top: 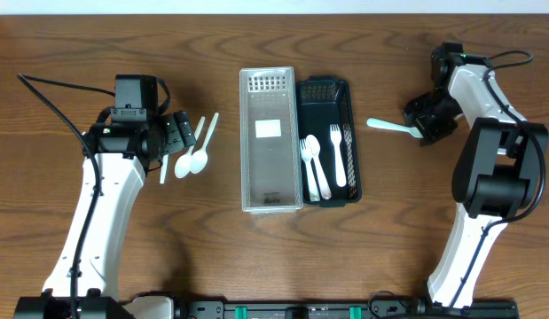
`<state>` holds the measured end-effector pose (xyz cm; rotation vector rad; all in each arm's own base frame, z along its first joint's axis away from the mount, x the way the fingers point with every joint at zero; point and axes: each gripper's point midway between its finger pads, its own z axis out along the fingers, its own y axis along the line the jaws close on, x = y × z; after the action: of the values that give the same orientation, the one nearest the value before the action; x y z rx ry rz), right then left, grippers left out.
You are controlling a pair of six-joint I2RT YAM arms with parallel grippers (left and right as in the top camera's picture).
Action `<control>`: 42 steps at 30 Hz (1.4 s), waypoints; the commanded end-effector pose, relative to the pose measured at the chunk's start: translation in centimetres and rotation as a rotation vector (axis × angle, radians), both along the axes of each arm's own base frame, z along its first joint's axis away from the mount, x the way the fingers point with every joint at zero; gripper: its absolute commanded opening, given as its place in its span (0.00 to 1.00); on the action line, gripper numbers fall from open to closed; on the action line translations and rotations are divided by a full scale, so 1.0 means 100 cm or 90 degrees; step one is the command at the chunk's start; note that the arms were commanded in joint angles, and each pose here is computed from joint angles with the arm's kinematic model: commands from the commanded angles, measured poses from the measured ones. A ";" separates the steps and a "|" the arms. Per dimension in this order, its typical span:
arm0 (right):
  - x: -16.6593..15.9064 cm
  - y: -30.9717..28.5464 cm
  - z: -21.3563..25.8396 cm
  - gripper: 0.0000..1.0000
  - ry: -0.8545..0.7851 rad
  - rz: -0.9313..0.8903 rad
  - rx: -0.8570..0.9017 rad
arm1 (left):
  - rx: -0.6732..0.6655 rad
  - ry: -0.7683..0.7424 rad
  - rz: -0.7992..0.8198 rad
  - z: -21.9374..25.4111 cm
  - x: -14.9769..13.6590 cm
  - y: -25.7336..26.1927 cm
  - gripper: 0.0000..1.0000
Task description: Pack container
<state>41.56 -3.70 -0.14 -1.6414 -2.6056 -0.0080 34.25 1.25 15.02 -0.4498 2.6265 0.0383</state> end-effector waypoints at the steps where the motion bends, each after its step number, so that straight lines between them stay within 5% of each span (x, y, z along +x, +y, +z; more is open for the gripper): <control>1: -0.001 0.022 -0.007 0.62 0.016 -0.039 0.020 | 0.001 -0.006 0.002 0.004 0.003 0.002 0.98; 6: 0.013 0.027 -0.011 0.54 -0.022 -0.022 -0.039 | 0.001 -0.006 0.002 0.004 0.003 0.002 0.98; 15: 0.046 -0.004 -0.003 0.66 -0.086 0.188 -0.240 | 0.001 -0.006 0.002 0.004 0.003 0.002 0.98; 23: 0.040 -0.004 -0.009 0.65 -0.060 0.369 -0.164 | 0.001 -0.006 0.002 0.004 0.003 0.002 0.98; 32: -0.010 -0.006 -0.011 0.61 0.054 0.283 -0.112 | 0.001 -0.006 0.002 0.004 0.003 0.002 0.98; 42: -0.013 0.015 -0.012 0.64 0.045 0.239 -0.052 | 0.001 -0.006 0.002 0.004 0.003 0.002 0.98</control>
<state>40.92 -3.16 -0.03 -1.0959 -2.8990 0.2131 34.25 1.25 15.02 -0.4498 2.6265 0.0383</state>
